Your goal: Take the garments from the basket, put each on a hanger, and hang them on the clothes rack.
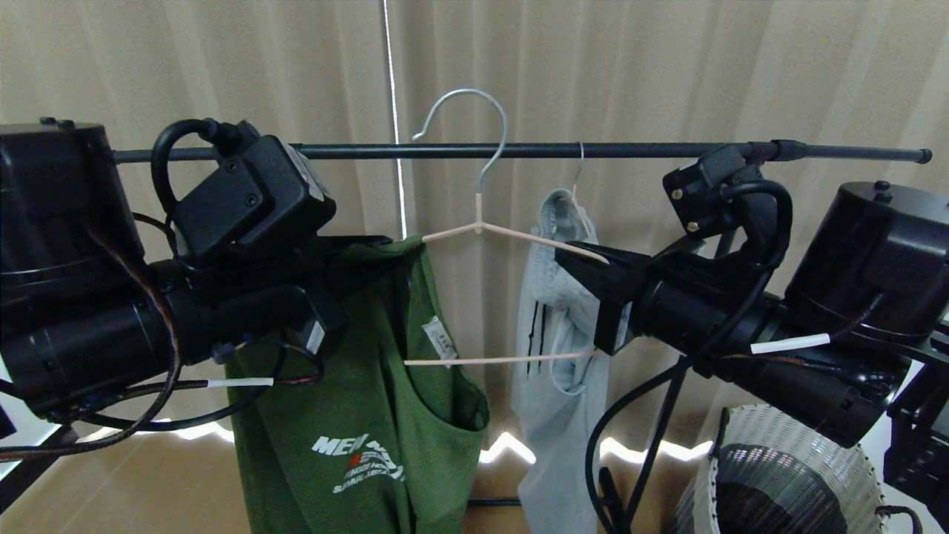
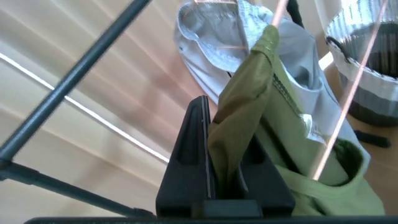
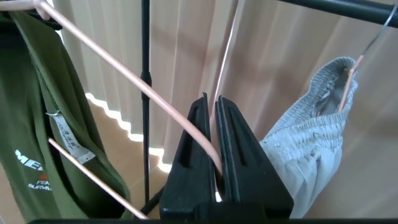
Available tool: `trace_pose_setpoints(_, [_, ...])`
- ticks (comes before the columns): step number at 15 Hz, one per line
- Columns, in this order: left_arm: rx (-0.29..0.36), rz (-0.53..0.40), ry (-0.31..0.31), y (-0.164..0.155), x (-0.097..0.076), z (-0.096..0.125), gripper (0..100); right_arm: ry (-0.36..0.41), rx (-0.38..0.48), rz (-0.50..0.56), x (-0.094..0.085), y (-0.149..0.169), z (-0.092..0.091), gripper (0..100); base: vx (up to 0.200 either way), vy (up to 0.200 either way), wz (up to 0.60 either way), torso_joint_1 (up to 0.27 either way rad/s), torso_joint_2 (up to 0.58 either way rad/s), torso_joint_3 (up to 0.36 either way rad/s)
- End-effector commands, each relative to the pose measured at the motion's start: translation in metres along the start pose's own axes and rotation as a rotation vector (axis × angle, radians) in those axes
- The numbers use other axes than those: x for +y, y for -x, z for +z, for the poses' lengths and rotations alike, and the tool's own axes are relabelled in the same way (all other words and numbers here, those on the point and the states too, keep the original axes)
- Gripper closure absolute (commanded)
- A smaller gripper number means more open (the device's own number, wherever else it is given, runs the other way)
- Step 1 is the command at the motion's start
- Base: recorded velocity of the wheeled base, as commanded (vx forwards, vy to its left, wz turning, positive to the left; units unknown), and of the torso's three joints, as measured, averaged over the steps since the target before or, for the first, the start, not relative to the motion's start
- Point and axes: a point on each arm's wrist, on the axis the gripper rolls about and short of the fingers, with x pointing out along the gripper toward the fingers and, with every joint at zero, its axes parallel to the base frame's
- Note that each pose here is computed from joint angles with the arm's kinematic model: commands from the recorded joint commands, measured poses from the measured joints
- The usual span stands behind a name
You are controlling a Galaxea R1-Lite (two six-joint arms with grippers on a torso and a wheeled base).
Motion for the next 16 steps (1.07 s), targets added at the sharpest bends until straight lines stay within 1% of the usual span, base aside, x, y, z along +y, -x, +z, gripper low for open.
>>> trace_pose_setpoints(1, [0.009,0.002,0.002,0.001,-0.001,-0.003,100,0.003,0.004,-0.001,0.000,0.000,0.000,0,0.000,0.000,0.00,0.000,0.00,0.000])
trace_pose_setpoints(2, [0.015,0.011,0.003,0.001,-0.001,-0.004,100,0.003,0.005,-0.001,0.000,0.000,-0.001,0,0.000,0.000,0.00,0.000,0.00,0.000])
trace_pose_setpoints(5, [0.096,0.111,0.004,0.002,0.001,-0.007,100,0.004,0.009,-0.018,-0.004,0.006,-0.002,0,0.000,0.000,0.00,0.000,0.00,0.000])
trace_pose_setpoints(6, [0.131,0.156,0.005,0.002,0.003,-0.008,100,0.004,0.015,-0.018,-0.004,0.008,-0.004,0,0.000,0.000,0.00,0.000,0.00,0.000])
trace_pose_setpoints(7, [0.180,0.209,0.008,0.003,0.005,-0.012,100,0.005,0.024,-0.017,-0.004,0.010,-0.006,0,0.000,0.000,0.00,0.000,0.00,0.000])
trace_pose_setpoints(8, [0.198,0.230,0.011,0.003,0.006,-0.014,100,0.004,0.026,-0.019,-0.004,0.010,-0.007,0,0.000,0.000,0.00,0.000,0.00,0.000])
trace_pose_setpoints(9, [0.265,0.299,0.015,0.005,0.010,-0.022,100,0.006,0.027,-0.017,-0.004,0.011,-0.008,0,0.000,0.000,0.00,0.000,0.00,0.000])
trace_pose_setpoints(10, [0.293,0.335,0.030,0.007,0.011,-0.024,100,0.006,0.029,-0.014,-0.004,0.012,-0.010,0,0.000,0.000,0.00,0.000,0.00,0.000])
trace_pose_setpoints(12, [0.283,0.355,0.082,0.009,0.012,-0.023,100,0.007,0.048,-0.006,-0.003,0.014,-0.018,0,0.000,0.000,0.00,0.000,0.00,0.000])
trace_pose_setpoints(14, [0.265,0.368,0.084,0.015,0.013,-0.019,100,0.002,0.057,0.010,0.000,0.014,-0.021,0,0.000,0.000,0.00,0.000,0.00,0.000])
trace_pose_setpoints(16, [0.256,0.383,0.102,0.018,0.014,-0.016,100,-0.010,0.071,0.051,0.008,0.015,-0.025,0,0.000,0.000,0.00,0.000,0.00,0.000])
